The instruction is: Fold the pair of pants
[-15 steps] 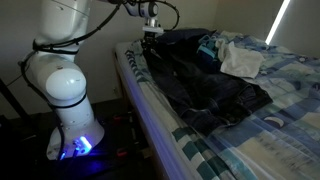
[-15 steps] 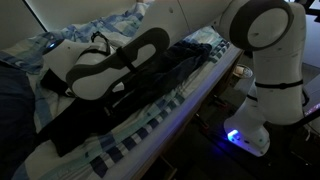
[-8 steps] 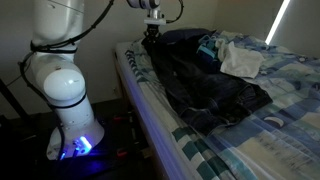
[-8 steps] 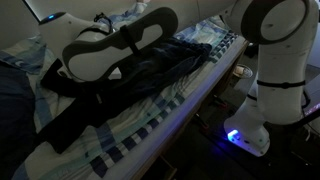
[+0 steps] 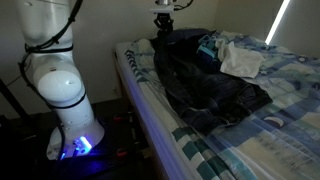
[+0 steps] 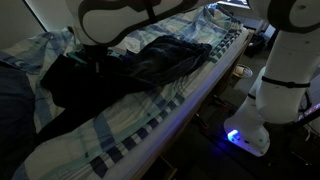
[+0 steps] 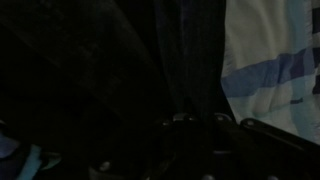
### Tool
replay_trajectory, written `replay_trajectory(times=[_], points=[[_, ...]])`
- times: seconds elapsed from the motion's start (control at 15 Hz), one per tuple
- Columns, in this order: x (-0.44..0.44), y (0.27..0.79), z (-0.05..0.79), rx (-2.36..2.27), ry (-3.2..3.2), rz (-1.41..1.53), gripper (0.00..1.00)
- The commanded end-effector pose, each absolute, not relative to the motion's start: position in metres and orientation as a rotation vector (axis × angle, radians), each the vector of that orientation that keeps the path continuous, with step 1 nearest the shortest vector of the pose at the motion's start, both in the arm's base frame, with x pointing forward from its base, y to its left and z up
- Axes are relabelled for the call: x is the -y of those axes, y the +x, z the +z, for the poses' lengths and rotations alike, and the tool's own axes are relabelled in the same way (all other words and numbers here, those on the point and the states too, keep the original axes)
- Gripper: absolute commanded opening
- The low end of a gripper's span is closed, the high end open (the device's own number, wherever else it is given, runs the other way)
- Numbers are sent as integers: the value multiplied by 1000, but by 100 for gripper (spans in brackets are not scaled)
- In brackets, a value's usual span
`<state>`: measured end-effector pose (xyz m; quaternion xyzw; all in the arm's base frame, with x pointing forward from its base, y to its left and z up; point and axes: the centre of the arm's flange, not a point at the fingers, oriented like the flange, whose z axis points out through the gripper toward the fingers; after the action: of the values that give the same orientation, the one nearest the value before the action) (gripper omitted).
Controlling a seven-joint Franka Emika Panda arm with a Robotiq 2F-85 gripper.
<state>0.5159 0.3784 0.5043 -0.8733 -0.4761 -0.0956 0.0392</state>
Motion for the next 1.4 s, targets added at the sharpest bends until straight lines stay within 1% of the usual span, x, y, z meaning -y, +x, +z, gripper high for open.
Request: replay_trajectory(times=[0.0, 0.27, 0.67, 1.13, 1.33], points=[[-328, 499, 519, 1257, -2764, -394, 2], [-289, 493, 530, 1078, -2847, -459, 2], [-231, 460, 532, 776, -2966, -530, 2], [-173, 424, 512, 476, -3046, -485, 2], [-161, 414, 509, 441, -3060, -459, 2]])
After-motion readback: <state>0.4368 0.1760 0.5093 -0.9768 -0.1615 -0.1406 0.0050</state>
